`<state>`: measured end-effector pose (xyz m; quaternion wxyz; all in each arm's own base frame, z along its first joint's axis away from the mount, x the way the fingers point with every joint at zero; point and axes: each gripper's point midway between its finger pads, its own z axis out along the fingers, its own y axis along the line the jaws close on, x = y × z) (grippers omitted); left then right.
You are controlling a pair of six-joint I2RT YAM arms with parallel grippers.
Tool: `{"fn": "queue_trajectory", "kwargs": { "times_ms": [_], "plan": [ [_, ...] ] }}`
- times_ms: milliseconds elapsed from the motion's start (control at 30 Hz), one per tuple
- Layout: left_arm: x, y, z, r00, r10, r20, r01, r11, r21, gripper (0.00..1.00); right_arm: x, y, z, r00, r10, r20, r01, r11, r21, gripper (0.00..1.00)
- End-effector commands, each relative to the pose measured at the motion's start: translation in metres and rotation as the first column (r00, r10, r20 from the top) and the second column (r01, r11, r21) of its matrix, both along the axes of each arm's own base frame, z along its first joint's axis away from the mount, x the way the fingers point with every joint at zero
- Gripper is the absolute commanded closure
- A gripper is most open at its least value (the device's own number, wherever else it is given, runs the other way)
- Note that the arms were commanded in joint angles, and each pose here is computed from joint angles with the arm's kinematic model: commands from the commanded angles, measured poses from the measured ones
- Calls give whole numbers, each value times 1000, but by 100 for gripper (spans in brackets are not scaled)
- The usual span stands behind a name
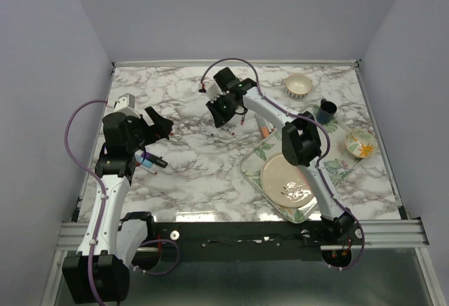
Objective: Open the pen caps
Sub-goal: Place the barrel on the table with the right arm
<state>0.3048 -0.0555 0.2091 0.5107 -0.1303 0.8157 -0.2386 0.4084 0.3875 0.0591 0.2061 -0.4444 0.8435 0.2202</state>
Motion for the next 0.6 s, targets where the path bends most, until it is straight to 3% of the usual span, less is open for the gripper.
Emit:
{"fn": "queue_trajectory", "kwargs": {
  "times_ms": [0, 267, 567],
  "plan": [
    [-3, 3, 1, 1000, 5, 8, -5, 1000, 22, 5, 2, -4, -18, 999, -37, -12, 36, 998, -58, 75],
    [-3, 3, 0, 1000, 2, 3, -2, 1000, 20, 5, 3, -8, -23, 999, -51, -13, 50, 996, -78, 71],
    [-4, 5, 1, 1000, 8, 7, -8, 1000, 26, 5, -8, -21, 40, 997, -7, 77, 10, 999, -39, 68]
  ]
}}
